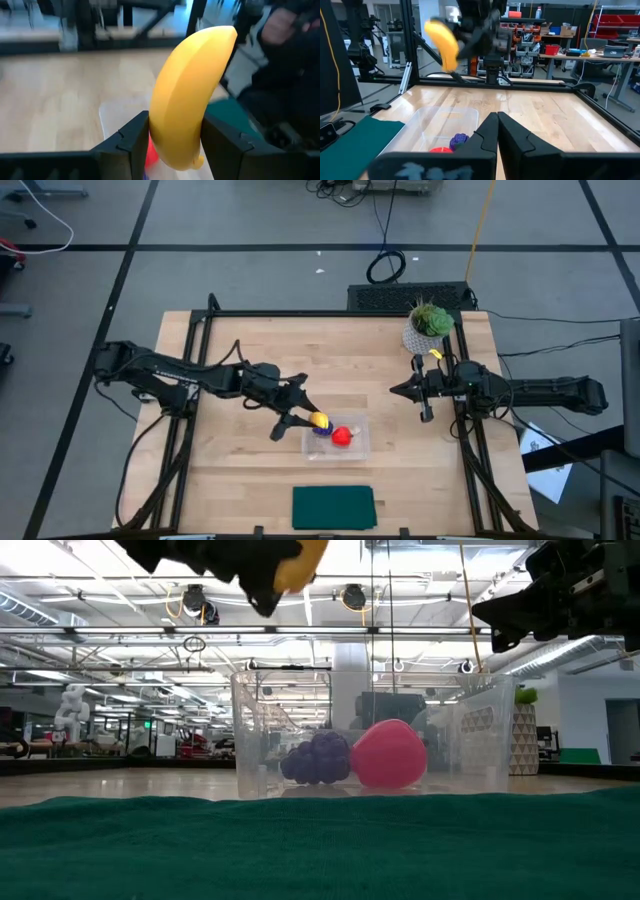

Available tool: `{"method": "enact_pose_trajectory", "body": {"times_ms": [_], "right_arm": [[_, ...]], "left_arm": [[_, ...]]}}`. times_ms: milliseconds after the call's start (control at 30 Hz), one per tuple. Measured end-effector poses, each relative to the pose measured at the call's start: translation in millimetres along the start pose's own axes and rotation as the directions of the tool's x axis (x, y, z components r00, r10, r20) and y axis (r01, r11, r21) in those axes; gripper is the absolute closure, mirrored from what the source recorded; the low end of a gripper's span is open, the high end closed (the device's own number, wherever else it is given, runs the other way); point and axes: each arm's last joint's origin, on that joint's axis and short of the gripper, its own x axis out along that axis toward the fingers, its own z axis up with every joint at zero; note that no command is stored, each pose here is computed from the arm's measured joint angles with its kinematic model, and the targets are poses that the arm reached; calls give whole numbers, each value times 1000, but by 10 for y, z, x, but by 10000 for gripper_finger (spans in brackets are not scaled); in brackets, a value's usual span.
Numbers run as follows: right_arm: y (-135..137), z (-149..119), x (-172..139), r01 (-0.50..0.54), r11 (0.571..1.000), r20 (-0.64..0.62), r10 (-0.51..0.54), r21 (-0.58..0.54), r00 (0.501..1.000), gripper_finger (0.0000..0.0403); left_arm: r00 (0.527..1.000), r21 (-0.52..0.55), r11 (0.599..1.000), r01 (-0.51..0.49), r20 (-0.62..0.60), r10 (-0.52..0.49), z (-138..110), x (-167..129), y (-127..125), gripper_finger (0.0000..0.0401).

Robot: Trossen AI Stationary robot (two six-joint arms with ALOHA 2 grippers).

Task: Pick and placing Produce into tupperware
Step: Put the banana into the transparent bin

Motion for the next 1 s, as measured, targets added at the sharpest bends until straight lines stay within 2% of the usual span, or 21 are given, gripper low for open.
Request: {"method": "enact_pose_trajectory", "body": {"times_ms": [333, 667, 1000], "right_arm": [[-2, 2, 10, 0, 1000, 4, 0, -2, 1000, 403], [-4, 0, 16, 0, 1000, 3, 0, -5, 1000, 403], [-4, 2, 17, 0, 1000, 5, 0, -5, 1000, 403]], "left_arm": [[999, -39, 999, -9, -38, 7, -178, 248, 90, 238], [1000, -65, 998, -6, 9, 6, -154, 286, 97, 238], [987, -121, 979, -162, -17, 161, -12, 318, 23, 238]]}}
